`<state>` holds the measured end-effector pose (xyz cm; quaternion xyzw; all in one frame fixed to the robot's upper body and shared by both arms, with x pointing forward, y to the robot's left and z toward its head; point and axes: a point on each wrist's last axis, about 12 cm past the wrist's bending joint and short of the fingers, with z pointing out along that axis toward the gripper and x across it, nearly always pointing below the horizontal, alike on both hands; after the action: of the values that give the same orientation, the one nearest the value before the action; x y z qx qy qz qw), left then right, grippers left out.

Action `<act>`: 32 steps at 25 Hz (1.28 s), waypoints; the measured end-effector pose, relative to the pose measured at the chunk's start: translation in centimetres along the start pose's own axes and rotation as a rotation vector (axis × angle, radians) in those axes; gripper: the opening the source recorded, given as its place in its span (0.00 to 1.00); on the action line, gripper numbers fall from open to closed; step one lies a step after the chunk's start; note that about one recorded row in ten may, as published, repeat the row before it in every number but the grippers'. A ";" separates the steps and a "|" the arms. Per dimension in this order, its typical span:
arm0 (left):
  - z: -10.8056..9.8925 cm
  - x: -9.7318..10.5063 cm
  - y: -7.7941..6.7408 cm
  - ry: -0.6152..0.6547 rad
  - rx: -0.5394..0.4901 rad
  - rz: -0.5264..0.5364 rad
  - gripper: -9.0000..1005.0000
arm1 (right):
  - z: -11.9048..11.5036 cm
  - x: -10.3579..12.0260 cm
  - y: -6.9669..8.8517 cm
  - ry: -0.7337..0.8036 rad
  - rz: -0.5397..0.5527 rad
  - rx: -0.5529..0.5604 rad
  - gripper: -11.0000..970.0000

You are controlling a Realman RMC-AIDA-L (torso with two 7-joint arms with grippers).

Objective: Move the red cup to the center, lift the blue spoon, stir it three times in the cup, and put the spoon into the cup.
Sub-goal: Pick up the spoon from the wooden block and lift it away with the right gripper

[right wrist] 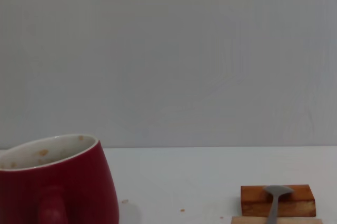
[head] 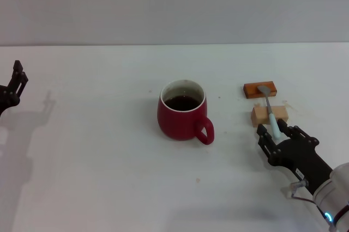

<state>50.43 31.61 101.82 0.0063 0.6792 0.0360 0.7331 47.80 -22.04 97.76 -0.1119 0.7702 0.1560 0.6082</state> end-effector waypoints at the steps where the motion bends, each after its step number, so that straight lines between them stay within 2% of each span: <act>1: 0.0 0.0 0.0 0.000 0.000 0.000 0.84 | 0.0 0.0 0.0 0.000 0.000 0.000 0.50; 8: 0.0 0.0 0.0 0.000 0.000 0.000 0.84 | 0.0 0.0 -0.1 0.002 0.002 0.005 0.50; 15: 0.0 0.0 0.0 0.000 0.000 0.000 0.84 | -0.1 0.0 -0.1 0.002 0.002 0.005 0.41; 32: -0.1 0.1 -0.1 0.001 0.004 -0.004 0.84 | -0.2 0.0 -0.2 -0.005 0.015 0.017 0.33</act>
<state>50.32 31.46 101.75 0.0062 0.6798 0.0333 0.7326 47.71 -22.29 97.79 -0.1005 0.7708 0.1543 0.6099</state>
